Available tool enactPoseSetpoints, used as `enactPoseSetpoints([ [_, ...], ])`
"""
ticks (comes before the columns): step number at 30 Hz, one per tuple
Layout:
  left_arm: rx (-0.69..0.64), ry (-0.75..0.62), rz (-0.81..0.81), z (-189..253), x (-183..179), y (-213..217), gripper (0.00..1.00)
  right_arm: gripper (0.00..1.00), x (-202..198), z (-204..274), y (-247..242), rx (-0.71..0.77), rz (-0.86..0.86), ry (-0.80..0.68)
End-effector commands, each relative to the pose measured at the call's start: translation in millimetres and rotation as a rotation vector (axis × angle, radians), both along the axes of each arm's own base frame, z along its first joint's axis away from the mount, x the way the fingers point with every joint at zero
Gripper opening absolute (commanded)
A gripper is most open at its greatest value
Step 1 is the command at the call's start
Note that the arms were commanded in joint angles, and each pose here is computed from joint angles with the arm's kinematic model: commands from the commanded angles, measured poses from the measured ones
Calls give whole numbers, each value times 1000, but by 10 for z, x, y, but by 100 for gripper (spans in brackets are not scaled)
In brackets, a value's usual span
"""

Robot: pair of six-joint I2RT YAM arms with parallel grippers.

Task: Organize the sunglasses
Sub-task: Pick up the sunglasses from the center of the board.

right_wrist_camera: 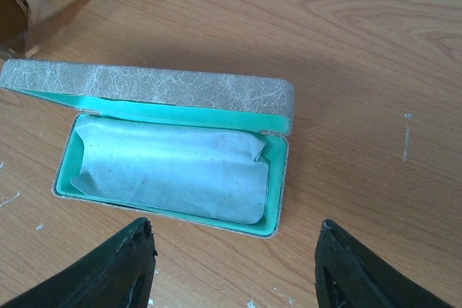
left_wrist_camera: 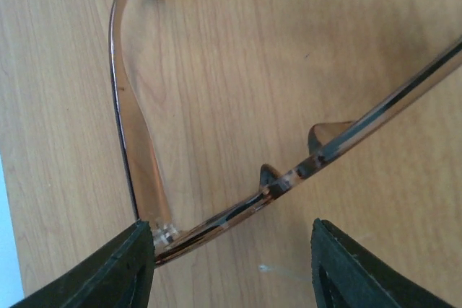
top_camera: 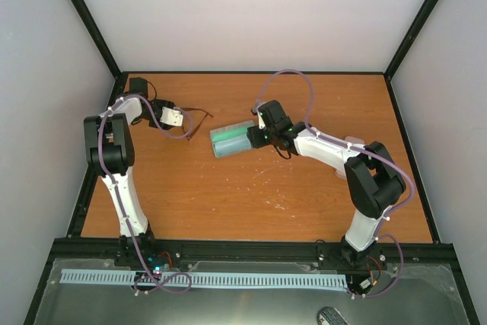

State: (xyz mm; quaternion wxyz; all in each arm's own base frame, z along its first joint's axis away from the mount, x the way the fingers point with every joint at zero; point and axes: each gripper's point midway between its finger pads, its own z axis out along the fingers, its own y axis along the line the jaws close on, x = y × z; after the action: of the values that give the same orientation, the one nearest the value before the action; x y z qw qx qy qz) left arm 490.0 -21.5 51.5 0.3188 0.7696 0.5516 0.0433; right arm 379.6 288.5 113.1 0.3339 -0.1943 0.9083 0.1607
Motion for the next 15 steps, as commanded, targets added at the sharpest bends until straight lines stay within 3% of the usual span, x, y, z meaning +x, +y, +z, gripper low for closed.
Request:
enactPoseSetpoints([
  [1, 50, -2, -13, -11, 115, 89, 58, 59, 5, -66, 3, -10, 6, -3],
  [6, 58, 0, -16, -61, 193, 87, 52, 59, 18, -83, -9, -11, 6, 0],
  [11, 53, 8, -20, -82, 182, 41, 32, 59, 21, -99, -23, -11, 6, 4],
  [15, 51, 5, -22, -84, 146, 12, 23, 59, 17, -114, -19, -9, 8, 8],
])
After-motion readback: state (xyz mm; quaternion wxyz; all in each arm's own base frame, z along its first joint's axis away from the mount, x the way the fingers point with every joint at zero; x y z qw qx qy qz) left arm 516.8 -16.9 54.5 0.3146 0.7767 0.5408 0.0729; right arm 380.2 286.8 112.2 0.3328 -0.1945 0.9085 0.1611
